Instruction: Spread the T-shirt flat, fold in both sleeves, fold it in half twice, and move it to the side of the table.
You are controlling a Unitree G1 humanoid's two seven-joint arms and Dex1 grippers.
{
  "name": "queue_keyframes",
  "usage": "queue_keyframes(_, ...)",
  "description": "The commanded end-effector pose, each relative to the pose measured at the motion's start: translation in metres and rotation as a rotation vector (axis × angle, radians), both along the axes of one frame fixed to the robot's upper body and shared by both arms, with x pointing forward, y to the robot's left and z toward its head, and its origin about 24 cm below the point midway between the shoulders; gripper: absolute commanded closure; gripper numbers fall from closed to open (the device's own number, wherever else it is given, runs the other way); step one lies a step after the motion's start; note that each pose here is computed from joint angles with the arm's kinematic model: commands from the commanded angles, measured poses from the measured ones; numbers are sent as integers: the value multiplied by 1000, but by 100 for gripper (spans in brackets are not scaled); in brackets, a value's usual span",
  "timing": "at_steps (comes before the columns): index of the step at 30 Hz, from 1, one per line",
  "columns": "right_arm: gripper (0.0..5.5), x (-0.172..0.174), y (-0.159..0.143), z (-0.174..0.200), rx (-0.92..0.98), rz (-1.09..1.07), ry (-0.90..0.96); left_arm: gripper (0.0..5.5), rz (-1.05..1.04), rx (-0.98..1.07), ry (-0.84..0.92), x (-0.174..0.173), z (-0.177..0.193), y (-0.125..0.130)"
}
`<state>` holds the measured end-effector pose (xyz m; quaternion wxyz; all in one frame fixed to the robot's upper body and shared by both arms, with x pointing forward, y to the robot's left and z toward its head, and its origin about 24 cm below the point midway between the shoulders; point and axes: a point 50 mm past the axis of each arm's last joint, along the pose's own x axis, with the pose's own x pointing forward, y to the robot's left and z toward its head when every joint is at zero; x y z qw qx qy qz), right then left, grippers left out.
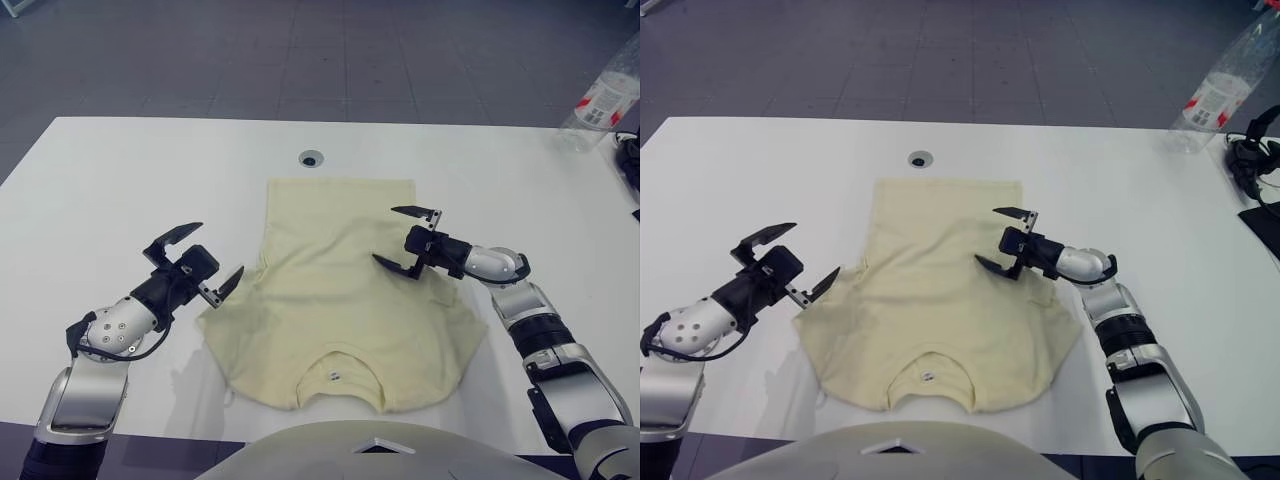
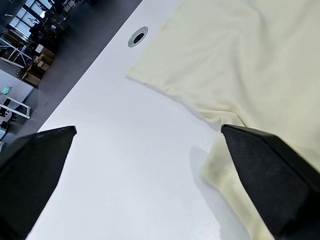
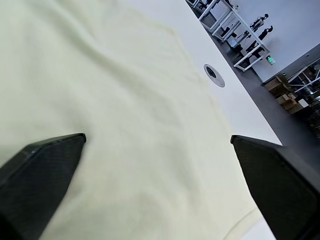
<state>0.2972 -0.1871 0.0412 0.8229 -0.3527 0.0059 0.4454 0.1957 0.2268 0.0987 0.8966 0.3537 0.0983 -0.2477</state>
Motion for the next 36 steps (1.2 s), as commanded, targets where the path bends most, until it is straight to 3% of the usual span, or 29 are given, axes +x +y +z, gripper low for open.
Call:
queue_keyframes(1, 10, -9, -16, -22, -102, -11, 99, 11, 1, 6, -11, 3, 0, -1)
queue_keyframes(11, 10, -8, -10, -3, 18, 20, 125, 11, 27, 54, -20, 6, -2, 5)
queue_keyframes(20, 10, 3, -35, 66, 305, -112, 86, 11, 25, 31, -100, 6, 9, 13)
queue_keyframes(25, 10, 1, -36, 101, 394, -244, -45, 11, -75, 157, -116, -12, 23, 34)
queue_keyframes(33, 10, -29, -13, 109, 447, -612, -278, 11, -342, 528, 127, -46, 31, 53)
queue_keyframes(36, 10, -33, -8, 100, 517, -655, -236, 11, -417, 589, 255, -58, 20, 51)
